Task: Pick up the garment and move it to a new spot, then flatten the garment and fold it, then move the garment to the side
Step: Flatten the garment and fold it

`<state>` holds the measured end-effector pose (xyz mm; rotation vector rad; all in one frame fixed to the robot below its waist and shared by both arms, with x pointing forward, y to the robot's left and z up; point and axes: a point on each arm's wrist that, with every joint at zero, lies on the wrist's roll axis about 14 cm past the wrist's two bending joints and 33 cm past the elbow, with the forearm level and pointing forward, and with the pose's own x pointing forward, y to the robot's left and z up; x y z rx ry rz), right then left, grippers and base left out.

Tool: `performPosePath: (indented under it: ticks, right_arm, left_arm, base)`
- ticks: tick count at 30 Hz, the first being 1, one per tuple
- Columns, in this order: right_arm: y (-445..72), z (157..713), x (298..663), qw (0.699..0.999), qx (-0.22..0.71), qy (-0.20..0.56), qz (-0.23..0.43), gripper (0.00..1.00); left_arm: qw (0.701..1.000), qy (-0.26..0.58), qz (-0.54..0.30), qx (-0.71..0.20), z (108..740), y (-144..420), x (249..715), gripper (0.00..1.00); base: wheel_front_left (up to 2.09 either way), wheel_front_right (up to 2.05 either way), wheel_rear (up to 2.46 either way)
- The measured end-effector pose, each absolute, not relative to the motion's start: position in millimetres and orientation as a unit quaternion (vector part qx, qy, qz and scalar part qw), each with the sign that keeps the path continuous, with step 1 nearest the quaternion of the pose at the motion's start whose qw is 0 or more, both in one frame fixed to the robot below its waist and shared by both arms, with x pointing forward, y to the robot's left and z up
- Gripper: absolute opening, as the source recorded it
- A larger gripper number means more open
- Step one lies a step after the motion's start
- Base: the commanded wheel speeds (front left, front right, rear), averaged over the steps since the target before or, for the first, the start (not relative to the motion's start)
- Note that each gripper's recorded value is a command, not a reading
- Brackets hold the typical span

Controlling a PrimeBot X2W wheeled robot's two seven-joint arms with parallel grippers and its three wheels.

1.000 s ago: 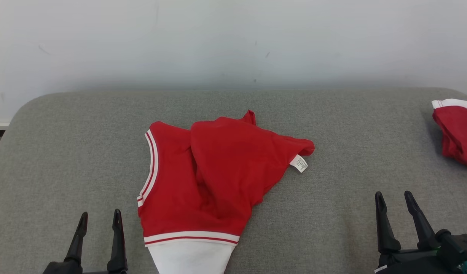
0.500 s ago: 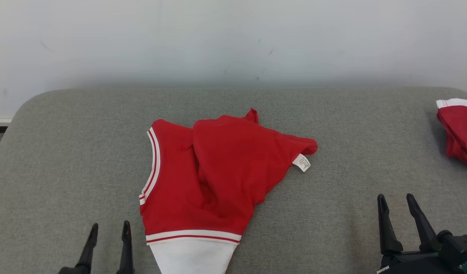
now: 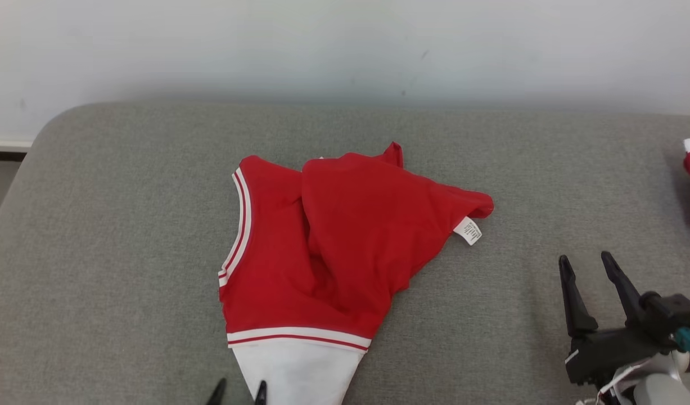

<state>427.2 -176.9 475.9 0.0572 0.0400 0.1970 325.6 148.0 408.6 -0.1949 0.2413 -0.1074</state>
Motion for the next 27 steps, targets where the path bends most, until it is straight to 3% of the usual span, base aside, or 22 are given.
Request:
performPosePath:
  ticks: [14, 27]
  right_arm:
    - [-150.1, 443.1, 489.6, 0.985, -0.013, 0.087, 0.15, 1.0]
    - [-133.5, 417.8, 522.3, 0.974, -0.038, 0.137, 0.177, 1.0]
  left_arm:
    - [0.971, 0.187, -0.085, -0.124, 373.9, 124.4, 315.6, 1.0]
    - [0.963, 0.211, -0.095, -0.136, 362.1, 116.1, 318.9, 1.0]
  base:
    - [0.0, 0.0, 0.0]
    - [0.0, 0.0, 0.0]
